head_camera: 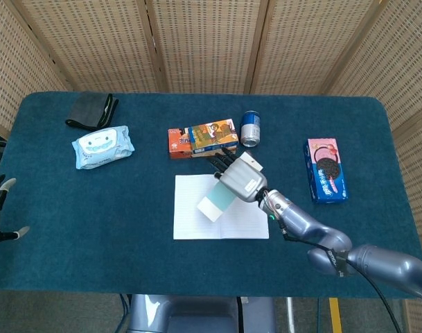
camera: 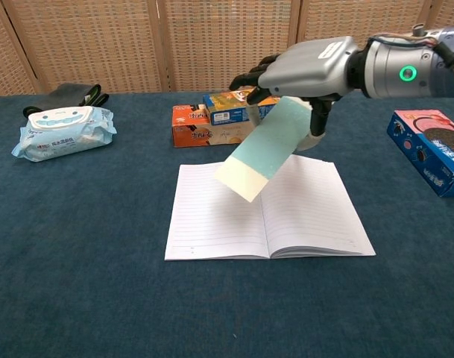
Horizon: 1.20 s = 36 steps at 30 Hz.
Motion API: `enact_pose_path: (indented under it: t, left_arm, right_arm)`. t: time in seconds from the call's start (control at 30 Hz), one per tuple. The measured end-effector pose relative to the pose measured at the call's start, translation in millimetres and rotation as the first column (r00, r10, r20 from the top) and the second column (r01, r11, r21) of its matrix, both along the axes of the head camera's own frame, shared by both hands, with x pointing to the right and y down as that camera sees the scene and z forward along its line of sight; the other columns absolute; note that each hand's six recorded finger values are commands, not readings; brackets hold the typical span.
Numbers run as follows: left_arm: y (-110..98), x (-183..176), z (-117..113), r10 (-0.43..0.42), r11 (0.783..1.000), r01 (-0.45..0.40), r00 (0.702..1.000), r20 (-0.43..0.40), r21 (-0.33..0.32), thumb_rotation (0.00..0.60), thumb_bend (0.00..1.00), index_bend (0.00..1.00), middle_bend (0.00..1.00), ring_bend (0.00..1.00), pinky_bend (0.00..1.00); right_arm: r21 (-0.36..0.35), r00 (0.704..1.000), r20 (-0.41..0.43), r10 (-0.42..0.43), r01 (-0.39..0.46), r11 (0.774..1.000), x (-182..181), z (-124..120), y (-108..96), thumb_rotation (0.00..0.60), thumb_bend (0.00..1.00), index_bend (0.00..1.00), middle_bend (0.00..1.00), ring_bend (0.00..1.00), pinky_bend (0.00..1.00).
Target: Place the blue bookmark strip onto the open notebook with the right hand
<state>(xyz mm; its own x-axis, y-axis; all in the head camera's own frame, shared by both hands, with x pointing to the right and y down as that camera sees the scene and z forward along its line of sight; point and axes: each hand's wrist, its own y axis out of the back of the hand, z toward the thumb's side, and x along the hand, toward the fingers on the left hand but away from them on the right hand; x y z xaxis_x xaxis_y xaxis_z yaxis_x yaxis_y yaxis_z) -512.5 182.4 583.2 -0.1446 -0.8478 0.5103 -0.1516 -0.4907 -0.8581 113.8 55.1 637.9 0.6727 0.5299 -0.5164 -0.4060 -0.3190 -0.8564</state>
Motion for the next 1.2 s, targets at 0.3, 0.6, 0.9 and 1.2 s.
enact_pose_path:
  t: [0.3, 0.6, 0.9, 1.2]
  left_arm:
    - [-3, 0, 7, -0.003, 1.000, 0.003, 1.000, 0.005, -0.022, 0.600, 0.00, 0.00, 0.00, 0.00, 0.00]
    - [-3, -1, 8, -0.002, 1.000, 0.002, 1.000, 0.003, -0.029, 0.600, 0.00, 0.00, 0.00, 0.00, 0.00]
    - [-2, 0, 9, 0.002, 0.999, -0.002, 1.000, 0.002, -0.032, 0.600, 0.00, 0.00, 0.00, 0.00, 0.00]
    - [-1, 4, 11, 0.010, 0.999, -0.010, 1.000, 0.002, -0.042, 0.600, 0.00, 0.00, 0.00, 0.00, 0.00]
  right_arm:
    - [0.050, 0.976, -0.020, -0.218, 0.218, 0.975, -42, 9, 3, 0.600, 0.74, 0.58, 0.06, 0.00, 0.02]
    - [0.108, 0.910, -0.114, -0.398, 0.410, 0.906, -59, 29, 21, 0.600, 0.83, 0.58, 0.07, 0.00, 0.05]
    - [0.122, 0.872, -0.147, -0.467, 0.484, 0.866, -53, 22, 26, 0.600, 1.00, 0.58, 0.14, 0.00, 0.09]
    - [0.154, 0.834, -0.178, -0.522, 0.547, 0.823, -53, 22, 34, 0.600, 1.00, 0.53, 0.08, 0.00, 0.09]
